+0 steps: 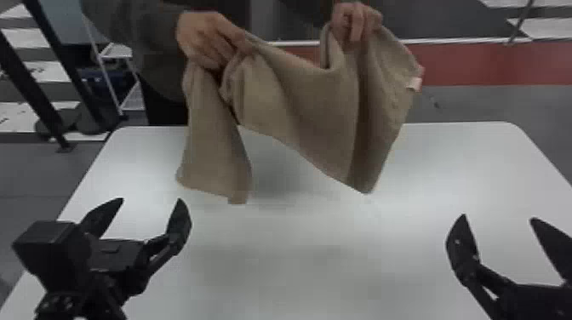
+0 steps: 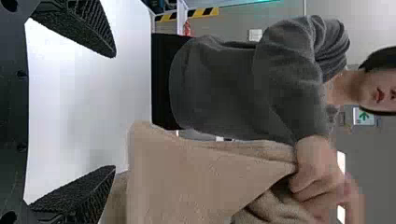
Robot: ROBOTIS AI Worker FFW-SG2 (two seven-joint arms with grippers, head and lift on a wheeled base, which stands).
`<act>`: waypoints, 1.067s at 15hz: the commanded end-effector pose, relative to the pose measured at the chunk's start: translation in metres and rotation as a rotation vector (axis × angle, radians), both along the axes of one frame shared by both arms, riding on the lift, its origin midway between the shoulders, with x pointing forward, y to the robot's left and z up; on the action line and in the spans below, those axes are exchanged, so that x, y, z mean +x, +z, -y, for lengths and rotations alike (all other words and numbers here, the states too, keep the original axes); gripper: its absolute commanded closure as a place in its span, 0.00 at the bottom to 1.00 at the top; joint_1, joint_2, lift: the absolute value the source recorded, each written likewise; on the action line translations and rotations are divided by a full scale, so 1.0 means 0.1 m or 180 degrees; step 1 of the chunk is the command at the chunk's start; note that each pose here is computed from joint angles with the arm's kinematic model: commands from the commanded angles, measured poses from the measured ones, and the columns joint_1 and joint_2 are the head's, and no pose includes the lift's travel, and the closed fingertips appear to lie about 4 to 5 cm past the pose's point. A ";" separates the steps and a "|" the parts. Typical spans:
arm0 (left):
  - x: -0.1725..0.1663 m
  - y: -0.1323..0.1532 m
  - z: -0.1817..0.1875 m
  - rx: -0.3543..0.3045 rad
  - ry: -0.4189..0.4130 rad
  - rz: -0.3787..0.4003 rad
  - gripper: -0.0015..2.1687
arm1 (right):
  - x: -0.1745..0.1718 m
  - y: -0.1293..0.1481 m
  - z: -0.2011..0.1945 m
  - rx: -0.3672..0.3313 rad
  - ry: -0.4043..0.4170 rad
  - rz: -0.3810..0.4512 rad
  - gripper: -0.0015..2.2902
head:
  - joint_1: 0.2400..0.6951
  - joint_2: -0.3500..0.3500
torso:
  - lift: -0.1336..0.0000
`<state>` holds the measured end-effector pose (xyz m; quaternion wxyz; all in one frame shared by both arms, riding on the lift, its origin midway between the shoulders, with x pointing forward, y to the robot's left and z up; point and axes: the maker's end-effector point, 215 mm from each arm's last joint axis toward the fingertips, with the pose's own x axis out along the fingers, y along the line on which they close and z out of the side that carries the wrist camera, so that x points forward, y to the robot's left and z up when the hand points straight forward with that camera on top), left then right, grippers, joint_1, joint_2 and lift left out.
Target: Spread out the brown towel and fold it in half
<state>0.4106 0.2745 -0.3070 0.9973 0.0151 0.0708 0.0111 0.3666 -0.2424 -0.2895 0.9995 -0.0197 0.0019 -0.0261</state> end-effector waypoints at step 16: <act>-0.02 0.01 0.02 0.0017 -0.0026 -0.0011 0.00 | -0.02 -0.01 0.01 -0.0022 -0.0003 -0.0048 0.05 | 1.00 0.56 | 0.04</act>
